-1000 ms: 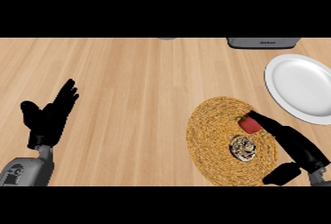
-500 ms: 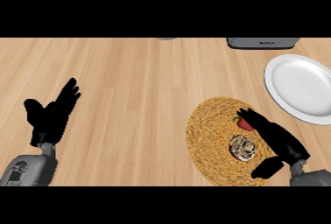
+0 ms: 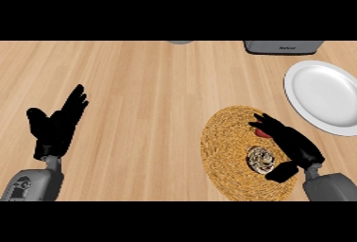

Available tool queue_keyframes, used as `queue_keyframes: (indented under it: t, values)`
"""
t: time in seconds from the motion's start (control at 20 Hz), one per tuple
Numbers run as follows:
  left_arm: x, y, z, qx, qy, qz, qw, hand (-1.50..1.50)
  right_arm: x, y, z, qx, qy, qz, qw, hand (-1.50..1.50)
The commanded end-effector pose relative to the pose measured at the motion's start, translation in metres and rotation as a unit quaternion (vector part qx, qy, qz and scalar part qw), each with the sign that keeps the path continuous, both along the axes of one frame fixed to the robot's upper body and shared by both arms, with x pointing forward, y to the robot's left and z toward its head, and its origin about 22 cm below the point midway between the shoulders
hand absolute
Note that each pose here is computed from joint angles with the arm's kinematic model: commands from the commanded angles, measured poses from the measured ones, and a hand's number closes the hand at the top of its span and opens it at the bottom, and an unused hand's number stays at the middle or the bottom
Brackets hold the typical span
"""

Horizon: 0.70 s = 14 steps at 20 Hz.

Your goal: Pick the cupcake from the placemat and place it in the plate

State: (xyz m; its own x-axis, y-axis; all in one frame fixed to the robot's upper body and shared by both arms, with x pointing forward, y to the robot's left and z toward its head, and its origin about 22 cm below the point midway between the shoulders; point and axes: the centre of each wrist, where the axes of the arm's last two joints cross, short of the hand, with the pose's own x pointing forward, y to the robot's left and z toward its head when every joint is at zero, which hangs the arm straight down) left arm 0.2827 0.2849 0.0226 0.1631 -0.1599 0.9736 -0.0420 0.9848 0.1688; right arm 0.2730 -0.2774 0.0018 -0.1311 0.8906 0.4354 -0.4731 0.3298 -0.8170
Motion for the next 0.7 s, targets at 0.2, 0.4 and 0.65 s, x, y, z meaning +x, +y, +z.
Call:
queue_keyframes:
  t: [0.2, 0.4, 0.65]
  values:
    - [-0.003, 0.004, 0.002, 0.0, -0.014, 0.0, 0.9999, 0.0, -0.008, 0.01, -0.027, 0.012, 0.019, 0.071, 0.997, 1.5]
    - [-0.007, 0.008, 0.003, -0.005, -0.002, 0.006, 1.0, 0.0, -0.015, 0.029, -0.025, 0.023, 0.019, 0.06, 0.998, 1.5]
    - [-0.005, -0.007, -0.013, 0.003, -0.003, 0.01, 0.9999, 0.0, -0.029, 0.033, -0.011, 0.028, -0.033, 0.071, 0.997, 1.5]
